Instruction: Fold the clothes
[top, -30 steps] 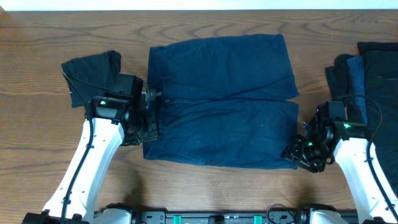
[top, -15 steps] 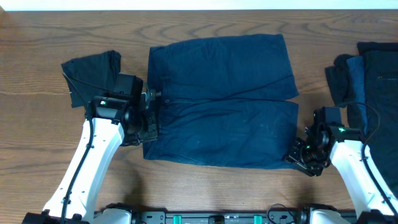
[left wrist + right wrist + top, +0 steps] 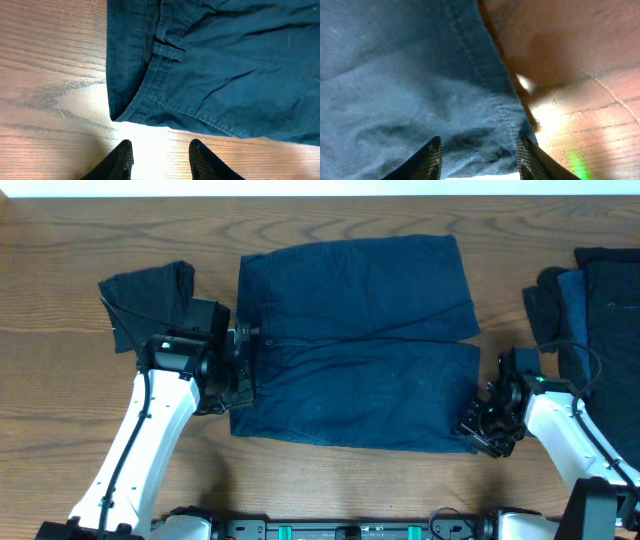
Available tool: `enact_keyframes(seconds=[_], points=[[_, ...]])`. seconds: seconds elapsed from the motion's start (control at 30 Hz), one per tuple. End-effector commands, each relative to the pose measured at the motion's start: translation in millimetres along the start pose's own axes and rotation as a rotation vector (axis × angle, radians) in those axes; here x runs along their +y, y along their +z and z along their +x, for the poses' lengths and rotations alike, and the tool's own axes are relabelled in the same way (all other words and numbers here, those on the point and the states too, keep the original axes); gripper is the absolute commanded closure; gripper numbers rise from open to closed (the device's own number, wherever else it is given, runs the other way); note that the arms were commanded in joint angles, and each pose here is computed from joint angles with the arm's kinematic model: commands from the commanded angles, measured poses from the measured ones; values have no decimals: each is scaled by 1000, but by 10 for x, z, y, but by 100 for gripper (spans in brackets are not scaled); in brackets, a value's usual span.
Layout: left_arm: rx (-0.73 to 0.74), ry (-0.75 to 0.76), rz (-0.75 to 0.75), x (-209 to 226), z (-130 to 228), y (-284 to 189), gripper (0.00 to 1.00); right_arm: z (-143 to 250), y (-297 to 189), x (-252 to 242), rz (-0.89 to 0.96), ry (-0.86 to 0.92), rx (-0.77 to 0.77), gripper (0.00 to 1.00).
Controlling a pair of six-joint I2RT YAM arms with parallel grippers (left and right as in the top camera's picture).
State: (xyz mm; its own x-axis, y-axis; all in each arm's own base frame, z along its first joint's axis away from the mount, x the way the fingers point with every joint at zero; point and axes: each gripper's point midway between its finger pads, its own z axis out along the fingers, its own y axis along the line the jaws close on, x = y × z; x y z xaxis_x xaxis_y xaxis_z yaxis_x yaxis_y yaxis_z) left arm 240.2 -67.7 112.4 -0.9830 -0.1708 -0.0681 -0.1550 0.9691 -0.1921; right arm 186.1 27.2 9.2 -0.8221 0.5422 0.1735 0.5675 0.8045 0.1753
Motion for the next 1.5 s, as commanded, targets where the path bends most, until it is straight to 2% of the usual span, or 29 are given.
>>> enact_keyframes(seconds=[0.0, 0.47, 0.97, 1.17, 1.37, 1.47], points=[[25, -7, 0, 16, 57, 45, 61, 37, 17, -67, 21, 18, 21, 50], [24, -6, 0, 16, 54, 45, 61, 167, -86, -157, 53, 5, 91, 43], [24, -6, 0, 16, 54, 45, 61, 232, 96, -225, 54, 174, 89, 45], [24, -6, 0, 16, 54, 45, 61, 193, 137, -217, 42, 172, 69, 46], [24, -6, 0, 16, 54, 45, 61, 113, 144, -176, 22, 163, 38, 53], [24, -6, 0, 15, 53, 45, 61, 72, 146, -157, 13, 159, 22, 50]])
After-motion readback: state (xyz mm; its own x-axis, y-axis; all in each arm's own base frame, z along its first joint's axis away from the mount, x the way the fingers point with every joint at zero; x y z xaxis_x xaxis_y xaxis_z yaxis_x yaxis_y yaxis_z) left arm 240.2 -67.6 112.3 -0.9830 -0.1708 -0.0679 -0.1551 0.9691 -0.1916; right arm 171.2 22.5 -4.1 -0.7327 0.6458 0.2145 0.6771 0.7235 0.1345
